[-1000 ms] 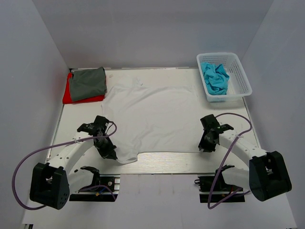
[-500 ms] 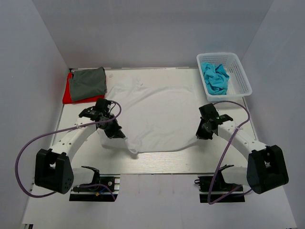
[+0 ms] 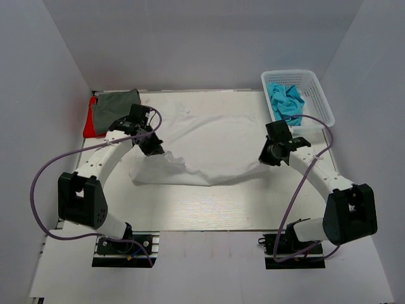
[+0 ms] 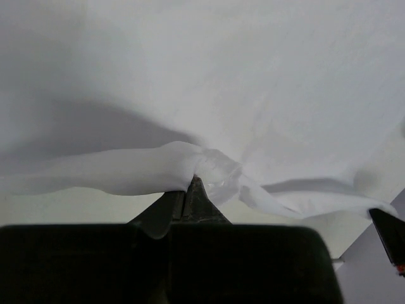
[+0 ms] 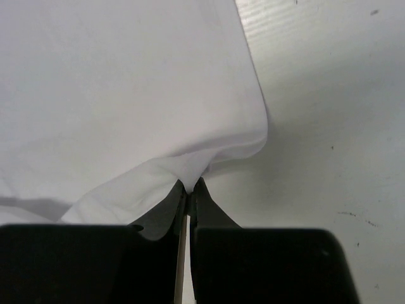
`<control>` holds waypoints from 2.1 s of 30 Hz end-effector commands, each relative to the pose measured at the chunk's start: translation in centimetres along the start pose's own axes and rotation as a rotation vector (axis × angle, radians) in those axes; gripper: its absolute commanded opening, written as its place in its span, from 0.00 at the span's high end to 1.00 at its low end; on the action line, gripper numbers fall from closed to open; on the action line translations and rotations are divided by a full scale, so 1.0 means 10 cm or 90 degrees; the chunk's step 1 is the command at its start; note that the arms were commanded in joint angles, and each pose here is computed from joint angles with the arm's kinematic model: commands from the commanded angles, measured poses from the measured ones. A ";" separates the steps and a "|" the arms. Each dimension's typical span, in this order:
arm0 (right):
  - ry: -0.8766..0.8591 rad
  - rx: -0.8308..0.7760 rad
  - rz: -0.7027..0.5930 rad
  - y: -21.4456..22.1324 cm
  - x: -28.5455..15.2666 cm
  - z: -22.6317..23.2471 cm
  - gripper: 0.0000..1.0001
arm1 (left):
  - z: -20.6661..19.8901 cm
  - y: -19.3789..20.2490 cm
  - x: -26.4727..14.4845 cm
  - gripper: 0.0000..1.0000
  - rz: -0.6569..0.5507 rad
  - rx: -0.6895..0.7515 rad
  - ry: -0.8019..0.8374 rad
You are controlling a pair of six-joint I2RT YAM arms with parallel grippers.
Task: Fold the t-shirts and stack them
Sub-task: Fold the flattened tshirt in 1/3 of the way
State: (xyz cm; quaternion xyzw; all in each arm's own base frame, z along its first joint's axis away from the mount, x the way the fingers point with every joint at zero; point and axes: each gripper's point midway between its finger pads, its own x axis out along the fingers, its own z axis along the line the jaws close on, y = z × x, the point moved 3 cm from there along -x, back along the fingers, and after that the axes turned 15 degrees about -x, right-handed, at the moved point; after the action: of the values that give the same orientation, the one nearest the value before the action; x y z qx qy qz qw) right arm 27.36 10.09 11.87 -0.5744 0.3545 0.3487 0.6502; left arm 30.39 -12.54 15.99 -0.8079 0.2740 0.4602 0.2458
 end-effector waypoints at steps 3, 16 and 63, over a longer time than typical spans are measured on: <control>0.021 0.003 -0.083 -0.49 -0.06 -0.02 1.00 | -0.24 -0.36 -0.06 1.00 -0.085 -0.012 0.024; 0.034 0.040 -0.063 -0.75 0.32 -0.04 1.00 | -0.52 -0.85 0.24 1.00 -0.173 -0.014 0.011; -0.071 -0.035 -0.104 -1.05 1.21 0.64 0.10 | 0.36 -0.39 0.69 0.00 -0.101 0.023 -0.090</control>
State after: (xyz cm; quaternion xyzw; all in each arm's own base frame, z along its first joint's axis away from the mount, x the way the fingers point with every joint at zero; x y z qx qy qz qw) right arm 42.01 16.03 5.99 -0.5908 0.2665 0.3553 0.6736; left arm 32.24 -8.74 6.30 -0.7643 0.2084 0.5251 0.3109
